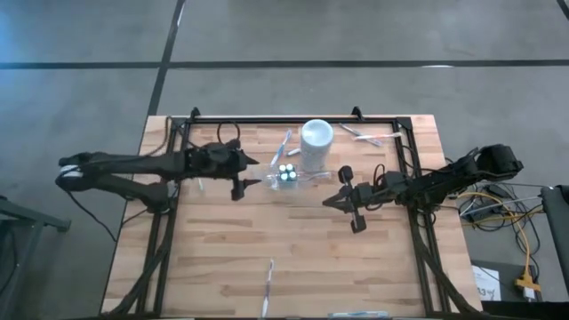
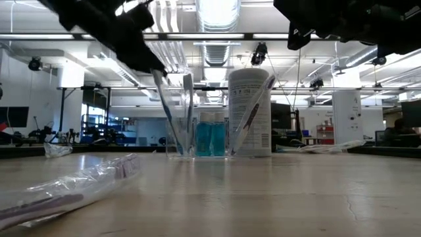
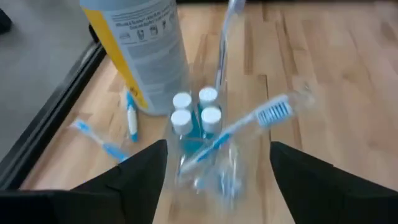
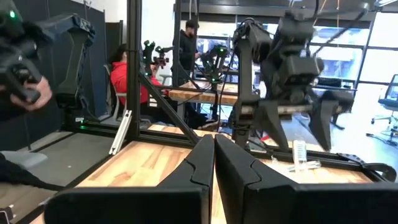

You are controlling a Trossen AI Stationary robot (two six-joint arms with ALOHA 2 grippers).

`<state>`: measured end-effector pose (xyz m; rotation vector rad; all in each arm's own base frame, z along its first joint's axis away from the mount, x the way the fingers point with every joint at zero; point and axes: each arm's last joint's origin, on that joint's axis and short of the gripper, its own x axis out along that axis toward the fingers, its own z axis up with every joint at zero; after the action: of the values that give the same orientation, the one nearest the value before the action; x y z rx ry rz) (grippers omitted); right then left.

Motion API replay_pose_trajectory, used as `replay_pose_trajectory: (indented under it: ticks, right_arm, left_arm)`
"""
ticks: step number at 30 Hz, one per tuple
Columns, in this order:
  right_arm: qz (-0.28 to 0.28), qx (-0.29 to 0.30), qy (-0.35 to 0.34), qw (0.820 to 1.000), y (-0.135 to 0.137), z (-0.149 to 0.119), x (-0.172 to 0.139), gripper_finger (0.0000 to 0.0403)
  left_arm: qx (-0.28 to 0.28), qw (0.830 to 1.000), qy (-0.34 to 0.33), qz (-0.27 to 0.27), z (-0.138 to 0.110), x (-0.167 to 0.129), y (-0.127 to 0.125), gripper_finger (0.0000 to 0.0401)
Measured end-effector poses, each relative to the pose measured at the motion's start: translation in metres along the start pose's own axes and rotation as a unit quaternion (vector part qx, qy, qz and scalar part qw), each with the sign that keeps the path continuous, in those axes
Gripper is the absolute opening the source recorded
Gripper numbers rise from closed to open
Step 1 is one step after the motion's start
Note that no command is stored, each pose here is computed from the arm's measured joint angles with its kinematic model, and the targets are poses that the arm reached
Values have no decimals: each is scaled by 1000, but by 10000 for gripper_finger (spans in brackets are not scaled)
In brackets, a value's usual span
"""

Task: Pick & Place toothbrushing station
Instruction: Put the blue toothbrush into the transparent organizer

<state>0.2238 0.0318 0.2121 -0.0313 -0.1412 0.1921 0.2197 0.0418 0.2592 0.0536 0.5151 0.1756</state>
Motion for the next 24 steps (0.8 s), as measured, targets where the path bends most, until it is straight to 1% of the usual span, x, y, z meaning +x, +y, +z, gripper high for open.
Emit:
replay_pose_trajectory:
  ticks: [3,5,7,10,12,13,16,18,22,24]
  right_arm:
    - [0,0,0,1000,0,0,0,8]
    - [0,0,0,1000,0,0,0,8]
    - [0,0,1,1000,0,0,0,8]
    - [0,0,3,1000,0,-1,0,8]
    - [0,-2,4,1000,0,-1,0,8]
    - [0,-5,4,1000,0,-1,0,8]
    - [0,-8,4,1000,0,-1,0,8]
    - [0,-8,5,1000,0,-1,0,8]
    - [2,-8,19,1000,0,-4,0,8]
    - [2,-10,25,1000,0,-5,0,8]
  left_arm:
    - [30,998,57,12,12,-19,3,286]
    - [44,994,94,39,16,-30,5,285]
    - [65,986,132,73,16,-37,9,284]
    - [129,962,207,123,8,-42,14,284]
    - [176,942,249,141,2,-42,19,284]
    - [201,931,270,142,-2,-41,21,284]
    - [262,895,342,119,-16,-38,29,282]
    - [282,875,381,97,-25,-36,34,276]
    - [288,850,441,13,-43,-34,41,257]
    - [295,834,466,-7,-50,-34,44,247]
